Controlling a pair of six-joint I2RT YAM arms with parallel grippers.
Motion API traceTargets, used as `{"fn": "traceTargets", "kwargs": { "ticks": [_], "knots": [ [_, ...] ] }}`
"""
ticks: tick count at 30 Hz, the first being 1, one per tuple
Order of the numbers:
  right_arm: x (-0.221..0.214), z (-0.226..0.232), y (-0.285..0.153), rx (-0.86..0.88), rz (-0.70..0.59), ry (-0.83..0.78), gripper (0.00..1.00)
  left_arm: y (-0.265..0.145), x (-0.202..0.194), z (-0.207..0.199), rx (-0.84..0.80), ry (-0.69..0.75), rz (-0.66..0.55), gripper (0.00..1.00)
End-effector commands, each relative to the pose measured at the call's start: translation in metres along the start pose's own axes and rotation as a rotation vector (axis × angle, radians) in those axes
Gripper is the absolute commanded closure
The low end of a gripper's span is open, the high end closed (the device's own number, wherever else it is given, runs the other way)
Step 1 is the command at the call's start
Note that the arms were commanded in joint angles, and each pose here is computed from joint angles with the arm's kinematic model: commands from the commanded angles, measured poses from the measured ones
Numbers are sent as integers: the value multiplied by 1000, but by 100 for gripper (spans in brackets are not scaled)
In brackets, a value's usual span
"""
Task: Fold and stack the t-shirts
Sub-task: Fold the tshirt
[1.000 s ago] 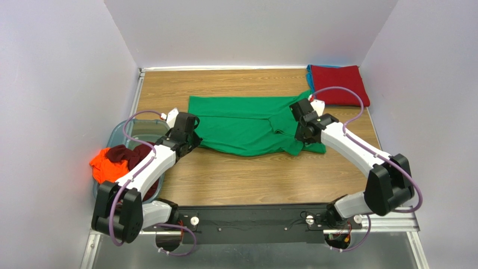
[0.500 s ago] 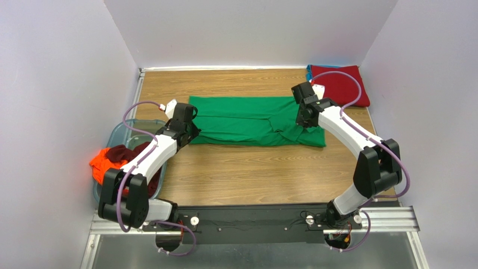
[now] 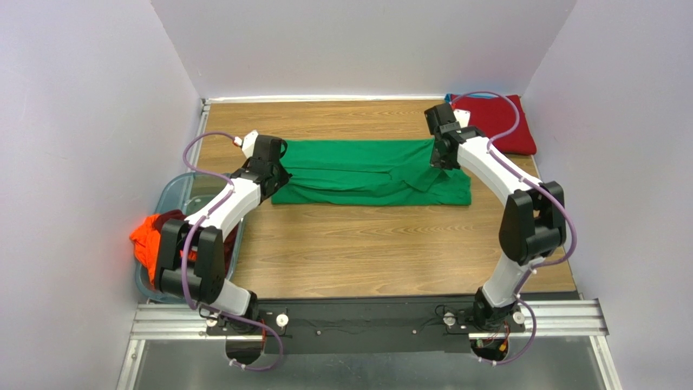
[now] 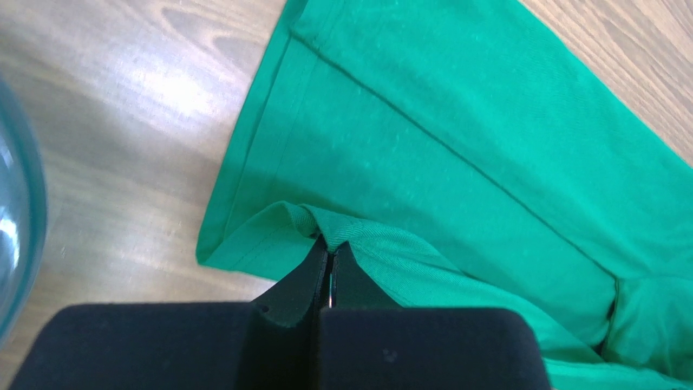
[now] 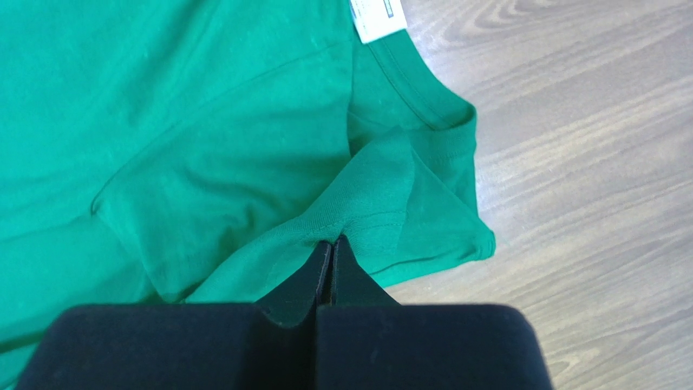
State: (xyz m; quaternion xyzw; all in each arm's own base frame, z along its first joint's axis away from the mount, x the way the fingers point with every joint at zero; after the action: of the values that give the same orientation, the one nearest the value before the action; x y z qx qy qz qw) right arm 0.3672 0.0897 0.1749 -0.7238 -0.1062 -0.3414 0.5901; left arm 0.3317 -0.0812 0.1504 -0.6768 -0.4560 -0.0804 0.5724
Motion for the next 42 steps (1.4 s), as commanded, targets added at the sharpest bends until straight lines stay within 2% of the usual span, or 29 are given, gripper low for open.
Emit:
{"fn": "traceTargets", "kwargs": {
  "ticks": [1,7,9,10,13,15,16,17,18,20,24,28,29,31,35,42],
  "knots": [
    [12,2,11,-14,-3,1,99,12,11,-3,3,7,-26,100],
    [17,12,40,-21,27,-6,99,33,18,-5,35,11,-40,100],
    [18,16,49,-19,32,-3,99,40,21,-7,33,19,-45,97],
    [18,18,54,-20,31,1,99,43,23,-6,35,18,-49,84],
    [22,24,73,-1,37,8,98,52,31,-12,8,31,-54,71],
    [30,27,85,10,37,22,84,54,41,-20,-15,36,-68,43],
    [33,29,85,29,38,25,77,52,43,-22,-23,45,-69,25],
    [34,30,84,30,34,29,68,50,47,-24,-27,41,-76,11],
    [38,28,77,41,22,39,37,42,51,-27,-41,34,-92,2],
    [42,25,64,56,4,52,0,33,53,-27,-56,19,-103,2],
    [22,8,34,112,12,79,0,7,39,-27,-160,16,-98,2],
    [-2,13,22,295,51,77,0,-8,18,-29,-250,36,-73,2],
    [-11,18,18,386,77,66,0,-13,14,-28,-279,43,-74,2],
    [-20,22,18,441,119,59,0,-21,8,-33,-321,63,-69,2],
    [-35,28,28,492,170,52,0,-50,13,-31,-368,73,-160,2],
    [-37,38,40,527,183,45,0,-83,29,-17,-356,-7,-337,2]
  ]
}}
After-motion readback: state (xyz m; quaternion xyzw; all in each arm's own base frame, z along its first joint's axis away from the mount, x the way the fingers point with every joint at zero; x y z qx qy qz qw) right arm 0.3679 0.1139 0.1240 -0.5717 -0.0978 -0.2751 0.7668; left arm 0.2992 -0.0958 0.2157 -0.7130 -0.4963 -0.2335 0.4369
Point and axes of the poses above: each gripper's point midway between its finger pads, its own y axis out along the fingers, its own z axis along the line the jaws close on, x = y × z, the point moved 7 cm from there along -y, back along the fingers, and after that the axes turned 3 degrees about y, right-handed, at the moved point
